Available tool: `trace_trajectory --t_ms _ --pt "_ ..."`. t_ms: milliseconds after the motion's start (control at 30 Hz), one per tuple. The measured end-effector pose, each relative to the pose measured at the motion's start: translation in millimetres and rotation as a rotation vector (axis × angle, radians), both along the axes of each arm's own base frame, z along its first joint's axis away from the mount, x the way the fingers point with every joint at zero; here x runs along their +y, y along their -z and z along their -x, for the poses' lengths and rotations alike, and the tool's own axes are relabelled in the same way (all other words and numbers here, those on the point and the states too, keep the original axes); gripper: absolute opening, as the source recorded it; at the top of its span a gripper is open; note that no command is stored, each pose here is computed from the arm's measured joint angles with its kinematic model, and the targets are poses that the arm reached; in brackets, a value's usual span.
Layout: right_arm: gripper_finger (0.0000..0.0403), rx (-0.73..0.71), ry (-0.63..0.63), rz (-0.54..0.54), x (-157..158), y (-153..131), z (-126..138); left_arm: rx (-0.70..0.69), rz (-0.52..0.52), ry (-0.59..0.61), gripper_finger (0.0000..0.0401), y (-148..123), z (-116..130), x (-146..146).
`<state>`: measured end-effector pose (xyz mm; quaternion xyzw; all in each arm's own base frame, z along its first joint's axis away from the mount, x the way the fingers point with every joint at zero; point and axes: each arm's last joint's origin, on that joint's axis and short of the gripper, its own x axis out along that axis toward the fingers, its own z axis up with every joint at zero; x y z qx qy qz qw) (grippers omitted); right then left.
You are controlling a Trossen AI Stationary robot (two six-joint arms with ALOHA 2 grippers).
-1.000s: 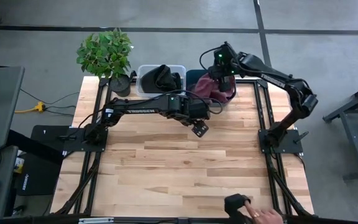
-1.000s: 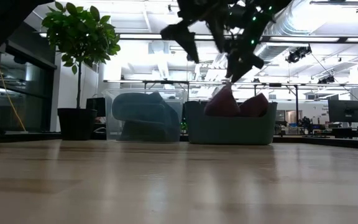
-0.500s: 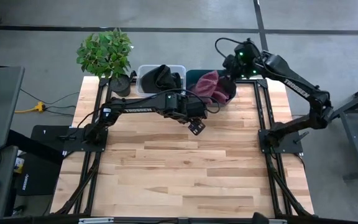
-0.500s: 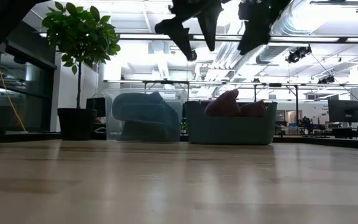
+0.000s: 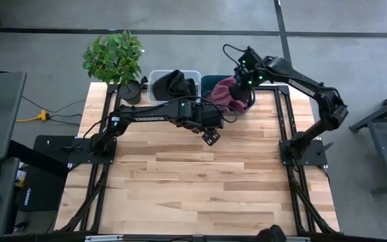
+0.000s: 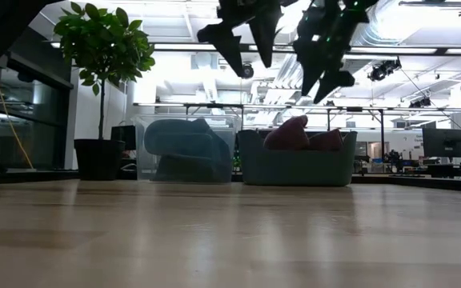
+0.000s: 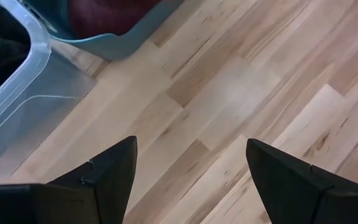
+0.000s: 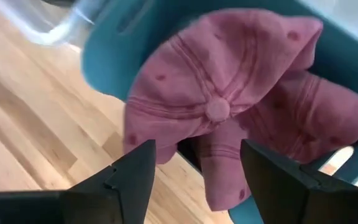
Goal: Pick & Place hat
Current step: Put the red cap into the blue bin
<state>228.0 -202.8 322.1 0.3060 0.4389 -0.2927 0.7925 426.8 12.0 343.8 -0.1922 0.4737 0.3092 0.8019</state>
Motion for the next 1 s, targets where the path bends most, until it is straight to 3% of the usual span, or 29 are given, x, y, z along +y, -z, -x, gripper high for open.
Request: trace_trajectory --t_ms 267,400,667,1000 --pt "0.0254 0.048 0.125 -0.033 -20.1 10.5 11.4 0.013 0.014 -0.001 0.0284 0.7 1.3 -0.5" --pt "0.0261 -0.014 0.129 -0.104 -26.4 10.3 18.5 0.012 0.017 -0.003 0.0284 0.7 1.2 -0.6" --pt "0.0262 -0.097 0.133 -0.139 -29.2 9.4 16.2 -0.016 0.021 0.001 0.0284 -0.2 -1.4 -0.7" --pt "0.0262 -0.107 0.202 -0.236 -24.8 71.9 19.2 -0.032 0.027 0.004 0.0284 -0.9 -2.7 -0.9"
